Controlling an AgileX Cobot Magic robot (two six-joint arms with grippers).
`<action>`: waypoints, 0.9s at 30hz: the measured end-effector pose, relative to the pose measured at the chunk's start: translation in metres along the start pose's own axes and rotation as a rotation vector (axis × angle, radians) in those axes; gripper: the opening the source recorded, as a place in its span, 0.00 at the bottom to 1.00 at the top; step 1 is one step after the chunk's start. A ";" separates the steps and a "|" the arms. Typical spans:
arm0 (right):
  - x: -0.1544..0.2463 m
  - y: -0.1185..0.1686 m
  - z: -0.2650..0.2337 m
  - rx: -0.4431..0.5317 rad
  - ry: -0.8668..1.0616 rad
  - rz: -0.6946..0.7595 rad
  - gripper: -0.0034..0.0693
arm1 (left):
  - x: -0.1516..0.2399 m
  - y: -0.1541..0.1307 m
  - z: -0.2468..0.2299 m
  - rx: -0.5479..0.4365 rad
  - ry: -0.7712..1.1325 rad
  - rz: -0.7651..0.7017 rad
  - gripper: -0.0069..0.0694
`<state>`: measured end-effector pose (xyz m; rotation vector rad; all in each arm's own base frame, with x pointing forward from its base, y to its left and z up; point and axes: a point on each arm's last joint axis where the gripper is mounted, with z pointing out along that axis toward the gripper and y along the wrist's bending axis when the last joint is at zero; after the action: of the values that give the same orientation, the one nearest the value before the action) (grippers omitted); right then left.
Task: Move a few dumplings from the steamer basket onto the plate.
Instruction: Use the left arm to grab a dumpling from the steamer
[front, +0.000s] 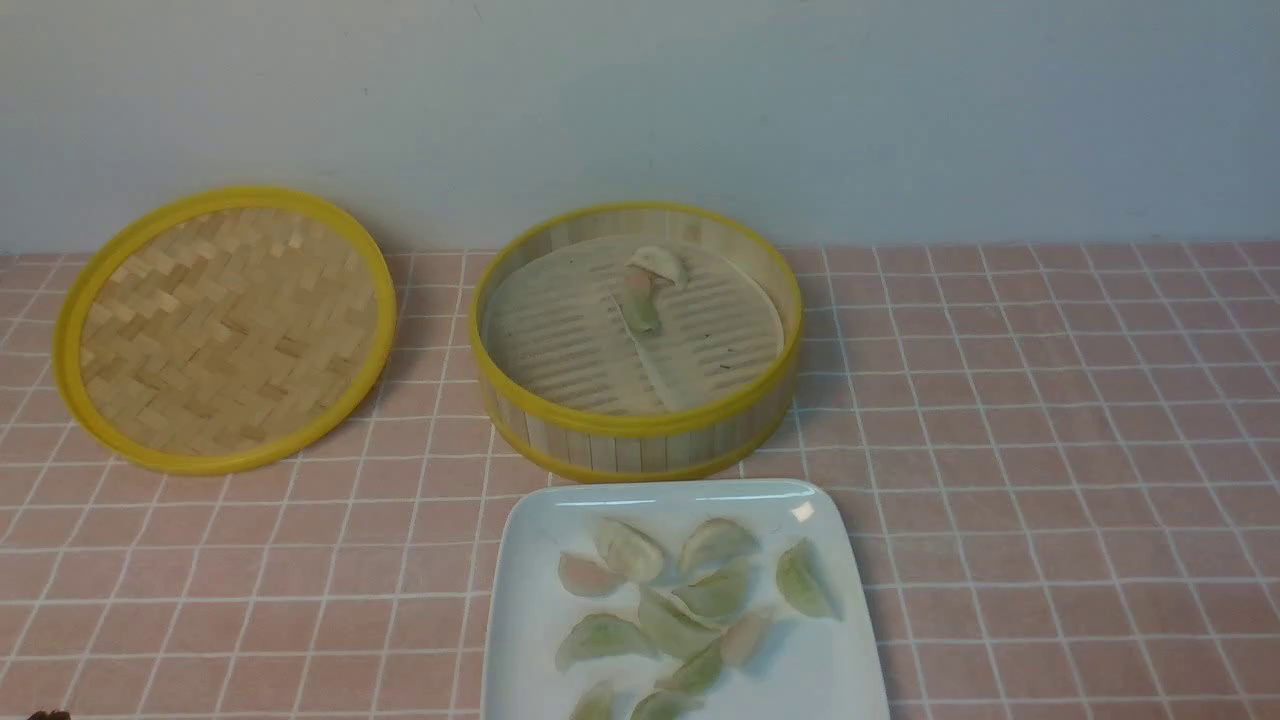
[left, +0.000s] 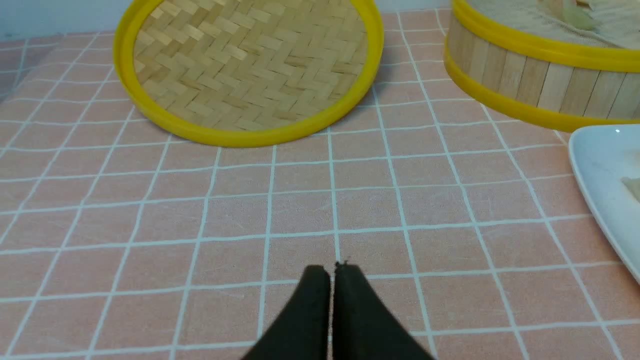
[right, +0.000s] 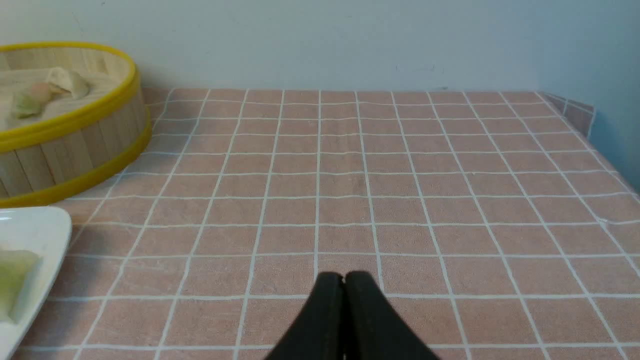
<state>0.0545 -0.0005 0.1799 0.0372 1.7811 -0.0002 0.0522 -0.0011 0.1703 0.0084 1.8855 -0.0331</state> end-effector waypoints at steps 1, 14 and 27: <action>0.000 0.000 0.000 0.000 0.000 0.000 0.03 | 0.000 0.000 0.000 0.000 0.000 0.000 0.08; 0.000 0.000 0.000 0.000 0.000 0.000 0.03 | 0.000 0.000 0.000 0.000 0.000 0.000 0.08; 0.000 0.000 0.000 0.000 0.000 0.000 0.03 | -0.011 -0.005 0.000 0.077 -0.127 -0.307 0.08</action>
<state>0.0545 -0.0005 0.1799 0.0372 1.7811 -0.0002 0.0551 -0.0060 0.1814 -0.2255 1.7432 -0.3088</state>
